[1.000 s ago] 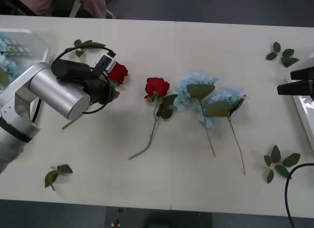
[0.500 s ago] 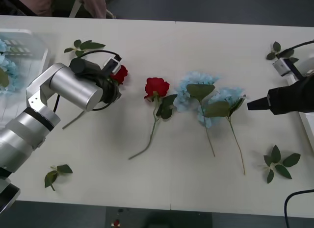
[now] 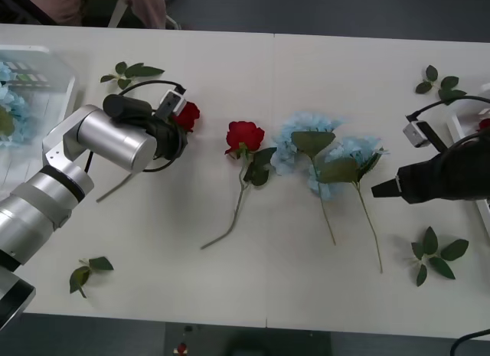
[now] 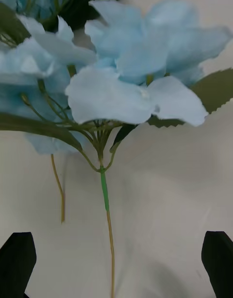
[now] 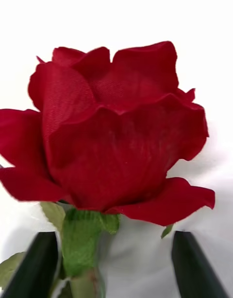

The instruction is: Put the red flowers into the right box and the blue flowers into the left box

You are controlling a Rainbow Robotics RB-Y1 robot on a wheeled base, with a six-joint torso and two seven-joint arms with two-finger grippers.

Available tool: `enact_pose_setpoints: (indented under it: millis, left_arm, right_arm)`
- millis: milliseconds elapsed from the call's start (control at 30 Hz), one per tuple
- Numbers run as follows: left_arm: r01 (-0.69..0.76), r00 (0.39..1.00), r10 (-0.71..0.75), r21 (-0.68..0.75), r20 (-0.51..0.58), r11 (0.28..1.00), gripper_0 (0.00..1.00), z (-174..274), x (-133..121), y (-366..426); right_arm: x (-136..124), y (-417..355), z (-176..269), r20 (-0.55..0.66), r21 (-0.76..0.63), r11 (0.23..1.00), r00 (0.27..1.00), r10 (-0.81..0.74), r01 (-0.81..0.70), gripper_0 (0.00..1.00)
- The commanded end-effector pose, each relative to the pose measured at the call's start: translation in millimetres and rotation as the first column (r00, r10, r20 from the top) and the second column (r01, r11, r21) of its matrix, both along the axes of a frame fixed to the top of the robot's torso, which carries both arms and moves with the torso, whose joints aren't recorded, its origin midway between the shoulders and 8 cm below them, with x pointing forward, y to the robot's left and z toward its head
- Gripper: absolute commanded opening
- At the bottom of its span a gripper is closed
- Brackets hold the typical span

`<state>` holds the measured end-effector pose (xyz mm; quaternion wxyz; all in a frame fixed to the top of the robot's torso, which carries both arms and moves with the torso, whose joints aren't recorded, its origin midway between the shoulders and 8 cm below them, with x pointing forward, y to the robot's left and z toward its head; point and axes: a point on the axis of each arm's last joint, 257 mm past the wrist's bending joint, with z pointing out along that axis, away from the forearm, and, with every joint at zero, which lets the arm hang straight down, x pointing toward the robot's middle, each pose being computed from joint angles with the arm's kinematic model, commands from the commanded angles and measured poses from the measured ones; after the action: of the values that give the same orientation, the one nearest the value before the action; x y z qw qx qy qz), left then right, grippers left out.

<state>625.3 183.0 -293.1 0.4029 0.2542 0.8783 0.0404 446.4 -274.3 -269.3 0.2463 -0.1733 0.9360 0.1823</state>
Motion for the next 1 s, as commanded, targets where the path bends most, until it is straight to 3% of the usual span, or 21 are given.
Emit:
enact_pose_setpoints:
  millis: [33,300,367,433,567,633,700,867,1000]
  left_arm:
    - [0.032,0.999,-0.033,0.043,0.021,0.999,0.51,7,6,-1]
    - [0.015,1.000,-0.015,0.010,0.000,1.000,0.34,-1,4,1]
    - [0.015,1.000,-0.015,0.006,-0.004,1.000,0.13,-2,3,1]
    - [0.013,1.000,-0.013,0.000,-0.005,1.000,0.01,-2,3,0]
    - [0.012,1.000,-0.012,-0.002,-0.004,1.000,0.00,-2,4,0]
    - [0.013,1.000,-0.013,0.000,-0.002,1.000,0.00,-1,4,1]
    - [0.010,1.000,-0.010,0.001,-0.002,1.000,0.00,-1,4,3]
    - [0.010,1.000,-0.010,-0.003,0.013,1.000,0.00,5,7,6]
    - [0.072,0.995,-0.064,-0.099,0.077,0.992,0.00,50,10,-24]
  right_arm:
    - [4,5,-2,0.014,-0.029,0.999,1.000,-0.012,0.012,1.00]
    - [4,28,-29,0.037,-0.057,0.998,0.999,0.020,-0.018,1.00]
    - [3,31,-36,0.045,-0.063,0.998,0.999,0.022,-0.019,1.00]
    - [1,33,-43,0.049,-0.065,0.998,0.999,0.019,-0.016,1.00]
    - [-3,29,-51,0.047,-0.079,0.997,0.999,0.018,-0.014,0.99]
    - [-5,28,-56,0.039,-0.091,0.996,0.999,0.020,-0.016,0.33]
    - [-6,28,-56,0.040,-0.095,0.995,0.999,0.020,-0.016,0.02]
    - [-7,27,-60,0.038,-0.097,0.995,0.999,0.015,-0.011,0.00]
    - [-6,25,-61,0.048,-0.096,0.995,0.999,0.006,-0.001,0.00]
